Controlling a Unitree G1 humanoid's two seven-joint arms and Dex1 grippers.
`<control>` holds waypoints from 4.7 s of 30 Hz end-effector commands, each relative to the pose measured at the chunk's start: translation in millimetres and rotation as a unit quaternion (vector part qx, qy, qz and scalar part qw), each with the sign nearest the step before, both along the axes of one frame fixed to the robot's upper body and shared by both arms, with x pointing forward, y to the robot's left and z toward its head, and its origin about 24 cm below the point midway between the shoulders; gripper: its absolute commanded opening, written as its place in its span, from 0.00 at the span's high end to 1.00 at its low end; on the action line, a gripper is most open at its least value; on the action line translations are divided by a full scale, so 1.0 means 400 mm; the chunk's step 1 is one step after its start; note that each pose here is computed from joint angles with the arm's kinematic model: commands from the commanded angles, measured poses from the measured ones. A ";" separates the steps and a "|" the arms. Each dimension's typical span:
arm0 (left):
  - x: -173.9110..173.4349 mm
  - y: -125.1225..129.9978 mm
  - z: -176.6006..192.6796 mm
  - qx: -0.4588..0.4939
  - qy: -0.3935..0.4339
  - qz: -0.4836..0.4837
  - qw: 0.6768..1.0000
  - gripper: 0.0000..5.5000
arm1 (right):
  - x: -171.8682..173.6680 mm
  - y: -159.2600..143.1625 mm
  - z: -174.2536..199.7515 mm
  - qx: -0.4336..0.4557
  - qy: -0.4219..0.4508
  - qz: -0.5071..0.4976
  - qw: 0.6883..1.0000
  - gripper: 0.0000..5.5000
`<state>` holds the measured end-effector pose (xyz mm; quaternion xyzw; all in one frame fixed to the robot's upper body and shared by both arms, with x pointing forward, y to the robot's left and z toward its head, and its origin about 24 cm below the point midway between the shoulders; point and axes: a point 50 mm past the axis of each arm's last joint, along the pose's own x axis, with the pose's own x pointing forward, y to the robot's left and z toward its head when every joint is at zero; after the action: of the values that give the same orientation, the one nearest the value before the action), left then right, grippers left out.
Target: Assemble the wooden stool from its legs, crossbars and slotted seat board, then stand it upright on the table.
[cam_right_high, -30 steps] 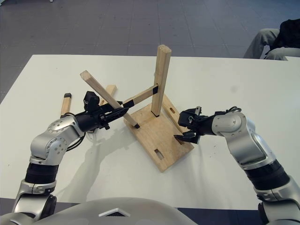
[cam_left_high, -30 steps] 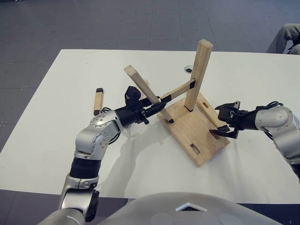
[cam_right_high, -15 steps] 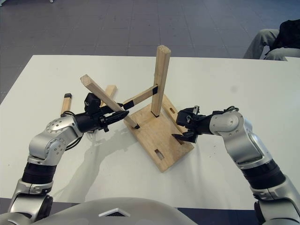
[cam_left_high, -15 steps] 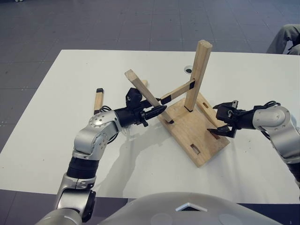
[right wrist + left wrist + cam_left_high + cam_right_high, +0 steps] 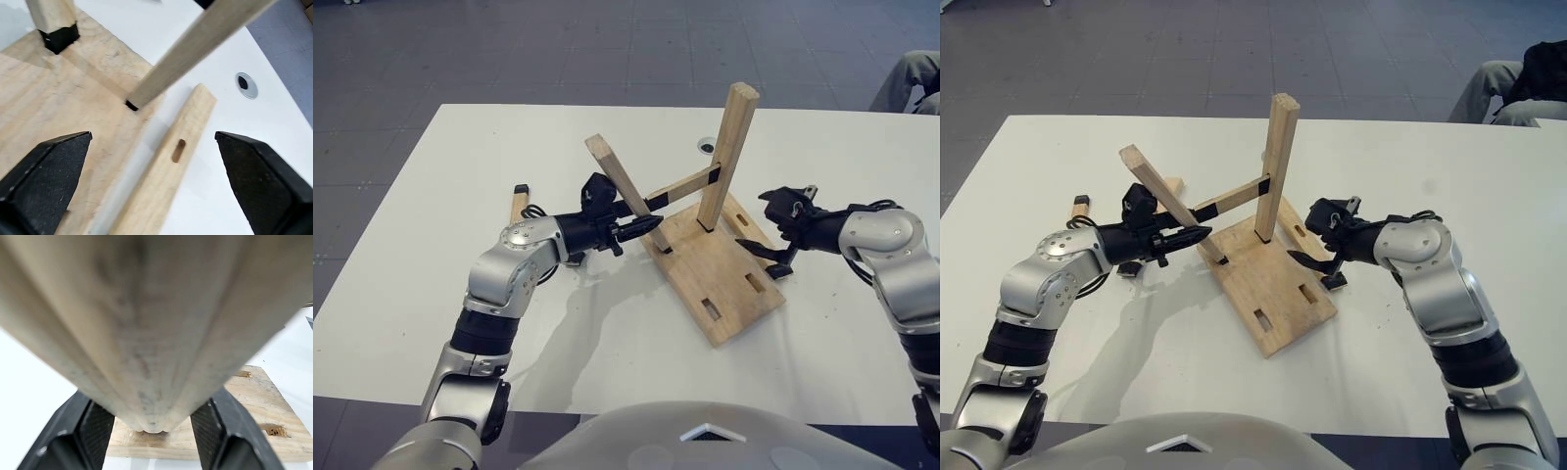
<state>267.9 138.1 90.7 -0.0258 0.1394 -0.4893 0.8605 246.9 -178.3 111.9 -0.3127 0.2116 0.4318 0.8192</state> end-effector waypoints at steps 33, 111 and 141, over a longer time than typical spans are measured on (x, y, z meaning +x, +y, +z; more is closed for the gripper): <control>-0.007 0.023 -0.087 0.050 0.088 -0.004 0.995 0.63 | 0.006 0.127 0.109 0.035 -0.152 0.098 0.983 0.16; 0.017 0.022 -0.090 0.063 0.093 -0.009 0.994 0.63 | 0.088 0.249 0.045 -0.058 -0.400 0.198 0.893 0.75; 0.013 0.028 -0.108 0.077 0.116 -0.017 0.990 0.63 | 0.088 0.251 0.049 -0.045 -0.404 0.186 0.894 0.75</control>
<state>285.8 136.1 86.5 -0.0228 0.1667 -0.5197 0.8376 278.4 -75.6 118.7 -0.5380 -0.1624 0.4268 0.7086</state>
